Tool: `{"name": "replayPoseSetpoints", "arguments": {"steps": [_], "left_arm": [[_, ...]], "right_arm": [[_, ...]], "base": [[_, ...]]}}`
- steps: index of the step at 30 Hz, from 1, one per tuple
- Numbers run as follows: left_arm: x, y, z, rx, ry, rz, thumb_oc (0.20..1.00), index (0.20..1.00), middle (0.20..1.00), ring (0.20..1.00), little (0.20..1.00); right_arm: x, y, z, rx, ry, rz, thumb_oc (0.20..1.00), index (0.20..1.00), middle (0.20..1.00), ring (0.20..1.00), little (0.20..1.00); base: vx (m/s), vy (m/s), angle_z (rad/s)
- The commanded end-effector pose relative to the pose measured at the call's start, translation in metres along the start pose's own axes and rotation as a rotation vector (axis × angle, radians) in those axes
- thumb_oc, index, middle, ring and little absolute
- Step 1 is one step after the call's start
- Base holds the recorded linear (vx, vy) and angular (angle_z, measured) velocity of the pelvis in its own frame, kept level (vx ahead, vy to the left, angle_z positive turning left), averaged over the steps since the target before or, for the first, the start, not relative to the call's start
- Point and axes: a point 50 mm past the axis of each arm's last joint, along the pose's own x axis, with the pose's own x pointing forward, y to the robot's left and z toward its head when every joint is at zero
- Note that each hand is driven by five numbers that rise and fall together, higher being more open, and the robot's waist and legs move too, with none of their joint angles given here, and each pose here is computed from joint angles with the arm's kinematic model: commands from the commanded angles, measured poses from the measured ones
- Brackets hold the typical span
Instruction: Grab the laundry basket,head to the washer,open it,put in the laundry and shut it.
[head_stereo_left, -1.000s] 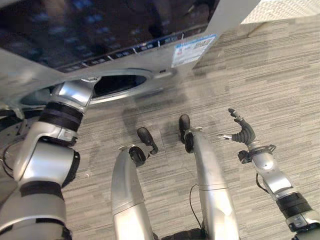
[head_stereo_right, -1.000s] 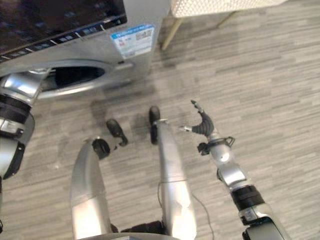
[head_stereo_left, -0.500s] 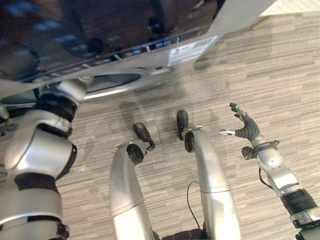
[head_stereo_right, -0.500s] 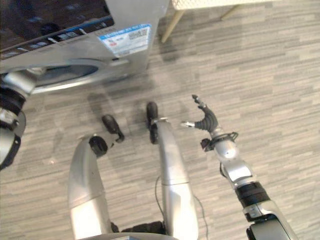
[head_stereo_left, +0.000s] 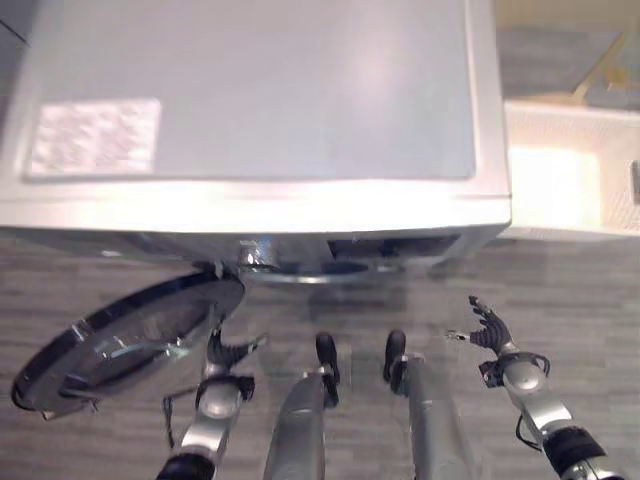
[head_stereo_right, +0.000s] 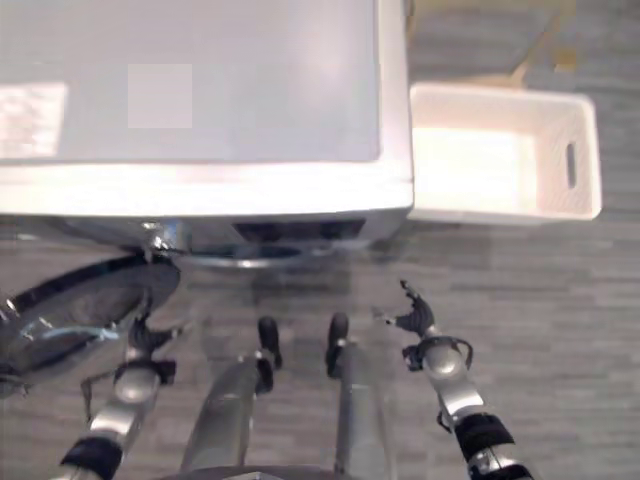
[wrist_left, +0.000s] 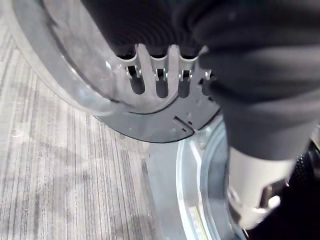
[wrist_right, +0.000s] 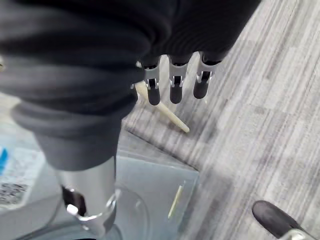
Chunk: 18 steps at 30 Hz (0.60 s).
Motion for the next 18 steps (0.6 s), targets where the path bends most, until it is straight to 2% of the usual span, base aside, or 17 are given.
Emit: {"name": "replayPoseSetpoints", "arguments": {"steps": [1, 2, 4, 8, 13, 18], "left_arm": [[0.022, 0.003, 0.023, 0.023, -0.048, -0.050, 1.000, 1.000, 1.000, 1.000, 1.000], [0.022, 0.003, 0.023, 0.023, -0.048, -0.050, 1.000, 1.000, 1.000, 1.000, 1.000], [0.008, -0.005, -0.010, 0.040, 0.069, -0.113, 1.000, 1.000, 1.000, 1.000, 1.000], [-0.004, -0.009, -0.036, 0.096, 0.157, -0.151, 1.000, 1.000, 1.000, 1.000, 1.000], [0.001, -0.005, -0.032, 0.155, 0.133, -0.150, 1.000, 1.000, 1.000, 1.000, 1.000], [0.003, 0.005, -0.030, 0.165, 0.119, -0.118, 1.000, 1.000, 1.000, 1.000, 1.000]], "right_arm": [[-0.011, -0.005, -0.023, -0.058, 0.075, -0.006, 1.000, 1.000, 1.000, 1.000, 1.000], [-0.011, -0.005, -0.023, -0.058, 0.075, -0.006, 1.000, 1.000, 1.000, 1.000, 1.000], [-0.021, 0.000, -0.047, -0.063, 0.169, 0.013, 1.000, 1.000, 1.000, 1.000, 1.000], [-0.031, 0.009, -0.066, -0.084, 0.241, 0.044, 1.000, 1.000, 1.000, 1.000, 1.000], [-0.031, 0.017, -0.065, -0.089, 0.244, 0.067, 1.000, 1.000, 1.000, 1.000, 1.000], [-0.032, 0.025, -0.067, -0.097, 0.247, 0.095, 1.000, 1.000, 1.000, 1.000, 1.000]], "base": [[0.11, 0.084, 0.17], [0.17, 0.094, 0.43], [0.18, 0.114, 0.34], [0.09, 0.114, -0.22], [-0.16, 0.062, -0.42], [-0.21, -0.068, -0.01]]}}
